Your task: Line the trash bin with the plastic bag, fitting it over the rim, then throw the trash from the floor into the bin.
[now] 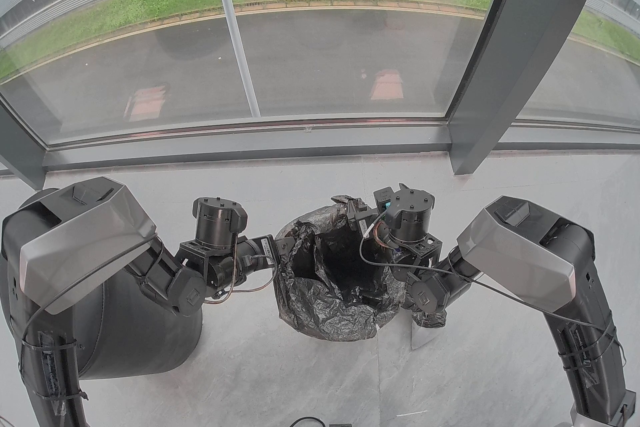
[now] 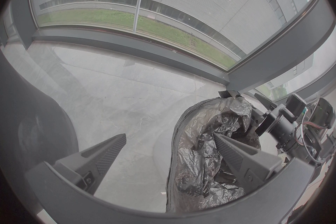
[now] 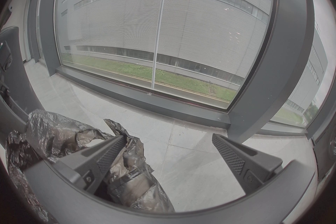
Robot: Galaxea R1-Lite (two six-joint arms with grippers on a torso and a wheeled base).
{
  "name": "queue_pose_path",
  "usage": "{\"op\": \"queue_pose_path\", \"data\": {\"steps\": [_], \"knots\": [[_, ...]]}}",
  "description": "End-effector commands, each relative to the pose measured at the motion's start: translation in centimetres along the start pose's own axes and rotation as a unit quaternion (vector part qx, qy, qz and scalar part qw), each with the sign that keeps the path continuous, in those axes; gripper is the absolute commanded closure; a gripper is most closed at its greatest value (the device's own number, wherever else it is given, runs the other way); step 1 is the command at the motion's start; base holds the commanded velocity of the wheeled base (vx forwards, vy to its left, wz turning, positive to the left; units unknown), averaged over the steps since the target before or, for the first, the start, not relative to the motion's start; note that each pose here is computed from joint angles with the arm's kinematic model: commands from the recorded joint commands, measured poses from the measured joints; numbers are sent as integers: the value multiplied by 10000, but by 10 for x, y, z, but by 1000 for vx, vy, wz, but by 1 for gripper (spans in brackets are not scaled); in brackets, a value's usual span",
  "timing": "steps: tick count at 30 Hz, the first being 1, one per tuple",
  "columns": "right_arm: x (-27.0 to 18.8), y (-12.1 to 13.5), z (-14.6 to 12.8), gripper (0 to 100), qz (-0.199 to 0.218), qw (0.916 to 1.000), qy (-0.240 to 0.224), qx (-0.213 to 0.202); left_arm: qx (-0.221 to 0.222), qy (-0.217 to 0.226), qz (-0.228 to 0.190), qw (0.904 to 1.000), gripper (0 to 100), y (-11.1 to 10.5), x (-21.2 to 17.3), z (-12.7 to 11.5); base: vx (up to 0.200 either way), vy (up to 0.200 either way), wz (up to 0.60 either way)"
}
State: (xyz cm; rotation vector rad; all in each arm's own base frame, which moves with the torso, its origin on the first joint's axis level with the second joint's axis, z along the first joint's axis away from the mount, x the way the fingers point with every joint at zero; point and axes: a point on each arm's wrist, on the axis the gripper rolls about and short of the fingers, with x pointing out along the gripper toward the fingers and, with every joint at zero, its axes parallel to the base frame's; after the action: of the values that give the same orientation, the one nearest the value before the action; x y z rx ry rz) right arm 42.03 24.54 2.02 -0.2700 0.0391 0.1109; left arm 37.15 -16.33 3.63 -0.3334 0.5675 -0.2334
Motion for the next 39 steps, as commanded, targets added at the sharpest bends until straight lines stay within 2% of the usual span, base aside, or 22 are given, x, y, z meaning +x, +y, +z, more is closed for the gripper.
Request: {"op": "queue_pose_path", "data": {"steps": [1, 12, 24, 30, 35, 39], "knots": [[3, -1, -7, 0, -27, 10000, 68, -27, -31, 86, 57, 9999, 0, 4, 7, -6, 0, 0, 0], [6, -3, -10, 0, -58, 10000, 69, -21, -149, 31, 171, 9997, 0, 15, 14, -3, 0, 0, 0], [4, -3, -8, 0, -43, 10000, 65, 16, -228, -9, 145, 9996, 0, 13, 9, 0, 0, 0, 0], [-14, 3, -14, 0, 98, 9998, 163, -8, -253, -38, 100, 9996, 0, 9, 2, 3, 0, 0, 0], [-32, 0, 3, 0, 201, 9997, 135, 0, -309, -93, 71, 9995, 0, 7, -6, 8, 0, 0, 0], [-50, 8, 31, 0, 380, 9987, -72, 330, -373, -234, -6, 9990, 0, 3, -17, 18, 0, 0, 0]]}}
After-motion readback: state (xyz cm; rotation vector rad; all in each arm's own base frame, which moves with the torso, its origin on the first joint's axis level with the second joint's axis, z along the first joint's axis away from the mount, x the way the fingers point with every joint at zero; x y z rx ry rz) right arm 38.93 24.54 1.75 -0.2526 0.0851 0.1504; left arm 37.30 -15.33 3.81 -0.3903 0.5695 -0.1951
